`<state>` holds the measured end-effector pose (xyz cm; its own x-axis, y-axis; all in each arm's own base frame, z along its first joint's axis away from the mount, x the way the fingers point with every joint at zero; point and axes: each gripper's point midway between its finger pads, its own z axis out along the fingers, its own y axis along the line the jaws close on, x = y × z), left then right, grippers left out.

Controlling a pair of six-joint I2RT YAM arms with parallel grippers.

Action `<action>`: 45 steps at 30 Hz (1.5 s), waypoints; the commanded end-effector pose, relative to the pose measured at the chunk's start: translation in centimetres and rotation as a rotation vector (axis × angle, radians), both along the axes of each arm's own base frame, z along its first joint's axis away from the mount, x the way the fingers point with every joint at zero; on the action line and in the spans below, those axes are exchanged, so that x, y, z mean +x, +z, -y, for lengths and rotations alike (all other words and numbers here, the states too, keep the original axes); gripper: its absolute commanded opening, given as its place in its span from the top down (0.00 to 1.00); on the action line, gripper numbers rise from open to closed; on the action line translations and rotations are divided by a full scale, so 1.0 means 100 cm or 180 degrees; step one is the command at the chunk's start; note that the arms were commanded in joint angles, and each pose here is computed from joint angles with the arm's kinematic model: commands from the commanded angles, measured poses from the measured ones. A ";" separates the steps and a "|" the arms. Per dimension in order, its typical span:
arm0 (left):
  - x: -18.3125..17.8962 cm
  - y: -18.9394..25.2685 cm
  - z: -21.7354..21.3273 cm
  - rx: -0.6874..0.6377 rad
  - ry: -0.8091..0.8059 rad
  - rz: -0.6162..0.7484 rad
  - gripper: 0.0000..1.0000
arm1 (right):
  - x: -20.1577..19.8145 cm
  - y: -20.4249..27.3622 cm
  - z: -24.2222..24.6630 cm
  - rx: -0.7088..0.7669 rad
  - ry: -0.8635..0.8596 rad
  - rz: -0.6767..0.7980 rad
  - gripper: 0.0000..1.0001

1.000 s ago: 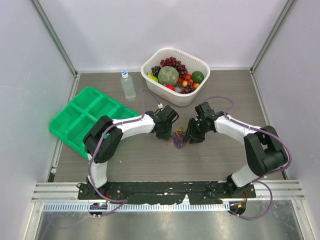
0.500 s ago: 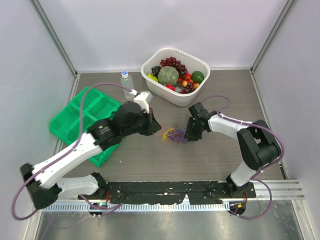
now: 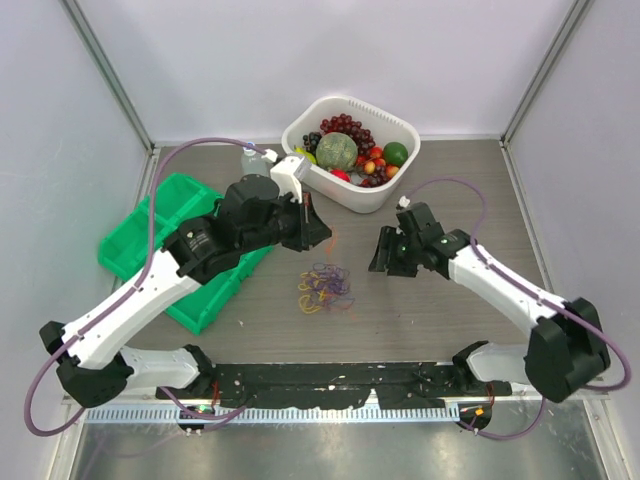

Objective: Untangle the cables

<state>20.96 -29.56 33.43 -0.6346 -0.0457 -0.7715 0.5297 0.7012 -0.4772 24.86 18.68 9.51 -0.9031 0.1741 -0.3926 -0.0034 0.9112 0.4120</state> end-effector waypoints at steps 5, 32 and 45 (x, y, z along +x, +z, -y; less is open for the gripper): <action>-0.008 0.064 0.017 -0.0428 -0.0184 -0.0024 1.00 | -0.026 0.074 -0.027 0.0564 0.0592 0.0517 0.39; -0.030 0.240 0.032 -0.1668 -0.0610 0.0435 1.00 | 0.019 0.009 -0.024 -0.0148 -0.0523 0.1212 0.99; 0.015 0.150 0.032 -0.1033 0.0127 0.0002 1.00 | -0.042 0.093 -0.017 0.0466 0.0525 0.1633 0.28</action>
